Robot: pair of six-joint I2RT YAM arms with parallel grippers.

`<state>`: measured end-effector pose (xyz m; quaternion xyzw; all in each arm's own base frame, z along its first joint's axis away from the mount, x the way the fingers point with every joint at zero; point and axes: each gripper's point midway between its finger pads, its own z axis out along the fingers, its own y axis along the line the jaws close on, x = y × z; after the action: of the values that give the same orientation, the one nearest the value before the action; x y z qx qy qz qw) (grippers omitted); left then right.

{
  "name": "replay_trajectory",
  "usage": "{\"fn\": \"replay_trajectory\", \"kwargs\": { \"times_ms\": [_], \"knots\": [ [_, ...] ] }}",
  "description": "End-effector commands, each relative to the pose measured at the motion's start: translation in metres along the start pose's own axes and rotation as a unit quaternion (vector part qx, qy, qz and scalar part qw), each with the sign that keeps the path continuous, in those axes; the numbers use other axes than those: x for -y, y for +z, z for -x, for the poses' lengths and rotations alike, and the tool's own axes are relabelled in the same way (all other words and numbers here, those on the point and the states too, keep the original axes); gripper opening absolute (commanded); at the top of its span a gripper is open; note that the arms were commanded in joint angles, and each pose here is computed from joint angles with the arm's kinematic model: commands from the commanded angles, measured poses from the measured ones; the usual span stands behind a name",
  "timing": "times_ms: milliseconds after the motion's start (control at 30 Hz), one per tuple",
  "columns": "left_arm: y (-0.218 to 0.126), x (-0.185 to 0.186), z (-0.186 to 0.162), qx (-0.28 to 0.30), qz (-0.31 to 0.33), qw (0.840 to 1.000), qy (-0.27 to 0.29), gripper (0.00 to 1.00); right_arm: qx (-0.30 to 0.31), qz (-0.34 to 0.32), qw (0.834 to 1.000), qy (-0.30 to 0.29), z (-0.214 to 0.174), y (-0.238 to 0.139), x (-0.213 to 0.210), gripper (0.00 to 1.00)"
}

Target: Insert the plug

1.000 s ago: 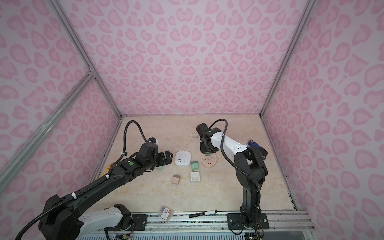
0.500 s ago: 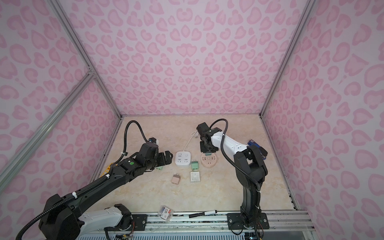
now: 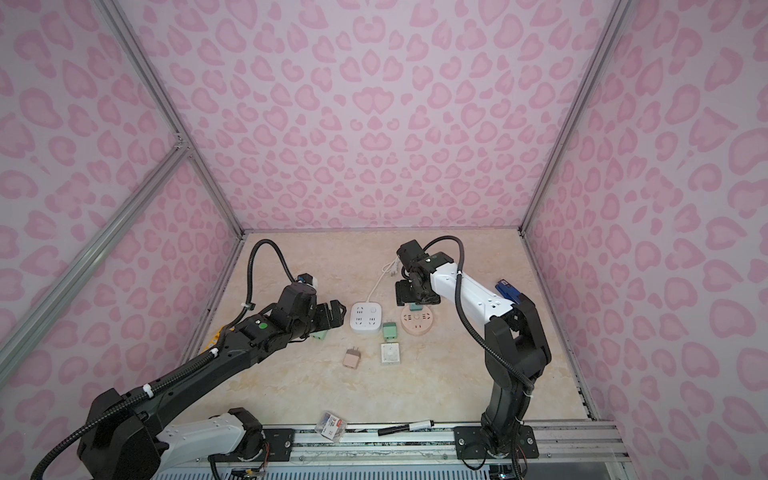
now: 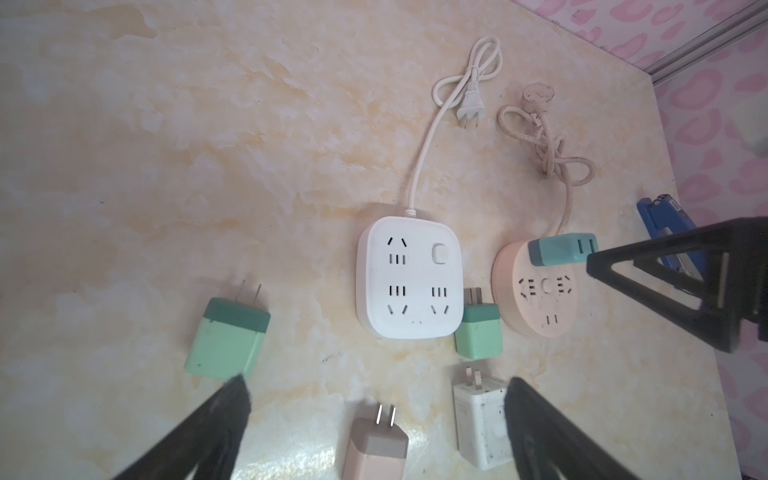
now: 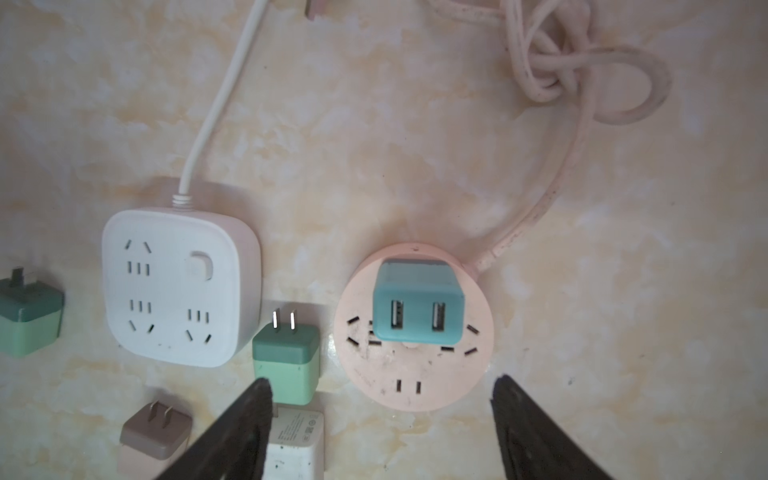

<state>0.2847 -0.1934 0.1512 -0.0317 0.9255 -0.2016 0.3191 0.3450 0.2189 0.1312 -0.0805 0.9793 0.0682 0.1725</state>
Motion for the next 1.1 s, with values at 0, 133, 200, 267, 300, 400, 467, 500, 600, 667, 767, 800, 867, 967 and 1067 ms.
{"fn": "replay_trajectory", "kwargs": {
  "times_ms": [0,133,200,267,300,400,467,500,600,667,767,800,867,967,1067],
  "knots": [
    [0.000,0.005,0.008,0.012,-0.006,1.000,-0.002,0.97,0.006,0.003,1.000,-0.016,-0.006,-0.013,0.000,0.79],
    [0.003,-0.003,0.007,0.015,0.013,1.000,-0.011,0.97,0.029,0.016,0.999,-0.006,-0.016,-0.022,-0.002,0.78],
    [0.004,-0.008,0.008,0.018,0.028,0.999,-0.019,0.97,0.049,0.000,0.999,0.013,-0.019,-0.025,0.001,0.75],
    [0.004,-0.013,0.009,0.023,0.041,0.999,-0.025,0.97,0.058,0.006,0.998,0.014,-0.025,-0.025,-0.003,0.71],
    [0.004,-0.014,0.010,0.026,0.044,0.998,-0.027,0.97,0.057,0.010,0.998,0.017,-0.028,-0.025,-0.005,0.70],
    [0.003,-0.018,0.009,0.044,0.040,0.998,-0.038,0.97,0.061,0.023,0.998,0.011,-0.036,-0.024,-0.015,0.65],
    [0.002,-0.017,0.005,0.043,0.027,0.998,-0.049,0.97,0.061,0.022,0.998,-0.003,-0.042,-0.022,-0.025,0.63],
    [0.002,-0.014,0.002,0.033,0.017,0.998,-0.048,0.97,0.057,0.019,0.998,-0.009,-0.044,-0.019,-0.030,0.63],
    [0.002,0.002,-0.008,0.003,-0.028,0.999,-0.031,0.97,0.037,0.014,0.999,-0.035,-0.053,-0.008,-0.044,0.64],
    [0.002,0.005,-0.009,0.008,-0.046,0.998,-0.036,0.97,0.028,0.013,0.998,-0.046,-0.057,0.000,-0.051,0.65],
    [0.001,0.004,-0.011,0.006,-0.046,0.998,-0.039,0.97,0.010,-0.001,0.998,-0.057,-0.061,0.012,-0.057,0.65],
    [0.000,0.003,-0.012,0.005,-0.042,0.998,-0.039,0.98,0.002,-0.006,0.998,-0.059,-0.063,0.018,-0.057,0.65],
    [-0.003,0.001,-0.012,0.006,-0.040,0.998,-0.042,0.98,-0.003,-0.002,0.998,-0.062,-0.066,0.025,-0.061,0.65],
    [-0.005,-0.003,-0.014,0.009,-0.035,0.998,-0.044,0.98,-0.011,0.002,0.998,-0.061,-0.069,0.035,-0.065,0.62],
    [-0.005,-0.007,-0.017,0.008,-0.030,0.999,-0.043,0.98,-0.023,-0.003,0.998,-0.058,-0.072,0.044,-0.065,0.58]
  ]
}}
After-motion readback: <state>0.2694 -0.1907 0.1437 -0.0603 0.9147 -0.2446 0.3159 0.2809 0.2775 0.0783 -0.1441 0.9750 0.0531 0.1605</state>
